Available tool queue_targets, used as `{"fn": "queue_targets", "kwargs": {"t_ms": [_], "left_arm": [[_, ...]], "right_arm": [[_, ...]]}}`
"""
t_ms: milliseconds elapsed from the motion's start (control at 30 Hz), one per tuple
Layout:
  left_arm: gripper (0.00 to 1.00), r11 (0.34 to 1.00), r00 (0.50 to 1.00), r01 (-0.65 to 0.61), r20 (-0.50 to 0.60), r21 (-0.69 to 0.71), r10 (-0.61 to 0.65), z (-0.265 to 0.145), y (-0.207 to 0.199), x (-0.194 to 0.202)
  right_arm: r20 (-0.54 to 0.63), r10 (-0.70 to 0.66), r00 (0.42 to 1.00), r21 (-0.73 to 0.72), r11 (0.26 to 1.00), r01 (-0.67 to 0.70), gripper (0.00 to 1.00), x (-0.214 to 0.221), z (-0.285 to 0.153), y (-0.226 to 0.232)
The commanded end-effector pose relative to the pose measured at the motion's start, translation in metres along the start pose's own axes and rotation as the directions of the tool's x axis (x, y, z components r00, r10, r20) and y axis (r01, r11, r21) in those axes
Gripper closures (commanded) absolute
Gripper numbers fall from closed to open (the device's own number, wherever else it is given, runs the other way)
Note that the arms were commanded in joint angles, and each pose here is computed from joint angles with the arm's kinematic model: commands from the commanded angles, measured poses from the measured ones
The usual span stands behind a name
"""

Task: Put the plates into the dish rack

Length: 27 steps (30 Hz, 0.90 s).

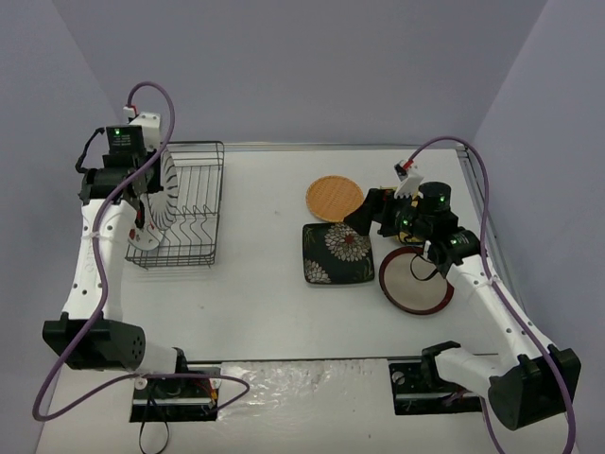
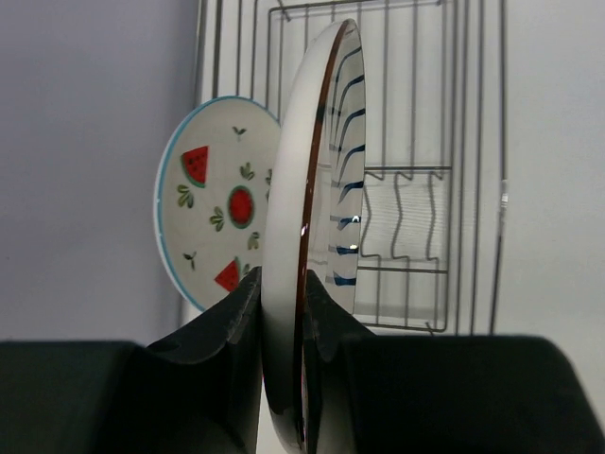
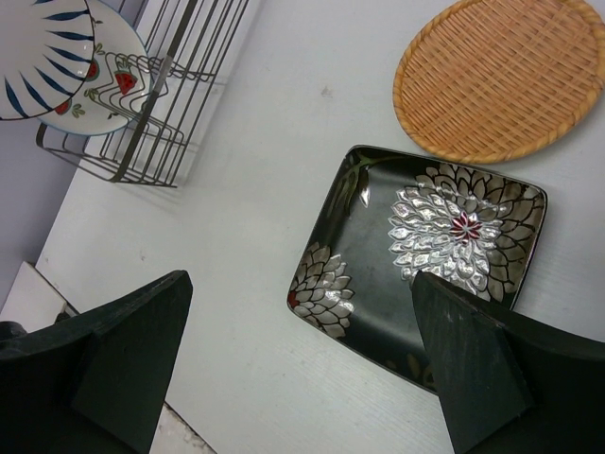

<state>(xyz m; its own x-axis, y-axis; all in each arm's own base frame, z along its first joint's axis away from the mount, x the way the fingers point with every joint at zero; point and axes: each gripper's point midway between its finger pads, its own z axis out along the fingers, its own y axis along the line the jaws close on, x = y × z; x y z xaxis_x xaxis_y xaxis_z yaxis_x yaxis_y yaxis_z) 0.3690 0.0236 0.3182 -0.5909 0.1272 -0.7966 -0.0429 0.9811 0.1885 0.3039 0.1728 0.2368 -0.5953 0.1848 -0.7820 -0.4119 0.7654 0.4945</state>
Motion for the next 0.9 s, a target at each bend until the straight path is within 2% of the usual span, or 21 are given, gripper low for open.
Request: {"fn": "queue_targets", "kwargs": {"t_ms": [0, 200, 600, 800, 867], "left_arm": [[1.00, 0.987, 0.986, 0.004, 0.165, -0.162, 0.024, 0.001, 0.058, -0.048], [1.00, 0.985, 0.986, -0.009, 0.162, -0.171, 0.037, 0.027, 0.080, -0.048], [1.00, 0.988, 0.994, -0.097, 0.047, -0.117, 0.103, 0.083, 0.077, -0.011], [1.00, 0.992, 0.997, -0.070, 0.014, -0.107, 0.072, 0.100, 0.075, 0.014], [0.95, 0.995, 0.999, -0.037, 0.029, -0.095, 0.040, 0.103, 0.072, 0.017]], "right_arm": [[0.003, -0.042, 0.999, -0.053, 0.998, 0.042, 0.00, -0.001, 0.003, 0.004], [-0.006, -0.041, 0.999, -0.057, 0.998, 0.041, 0.00, 0.003, 0.004, 0.004], [-0.017, -0.042, 0.999, -0.038, 0.998, 0.042, 0.00, 0.007, 0.007, -0.002], [-0.024, -0.034, 0.999, -0.027, 0.999, 0.033, 0.00, 0.010, 0.009, -0.006], [-0.024, -0.031, 0.999, -0.022, 0.999, 0.031, 0.00, 0.010, 0.010, -0.007]]}}
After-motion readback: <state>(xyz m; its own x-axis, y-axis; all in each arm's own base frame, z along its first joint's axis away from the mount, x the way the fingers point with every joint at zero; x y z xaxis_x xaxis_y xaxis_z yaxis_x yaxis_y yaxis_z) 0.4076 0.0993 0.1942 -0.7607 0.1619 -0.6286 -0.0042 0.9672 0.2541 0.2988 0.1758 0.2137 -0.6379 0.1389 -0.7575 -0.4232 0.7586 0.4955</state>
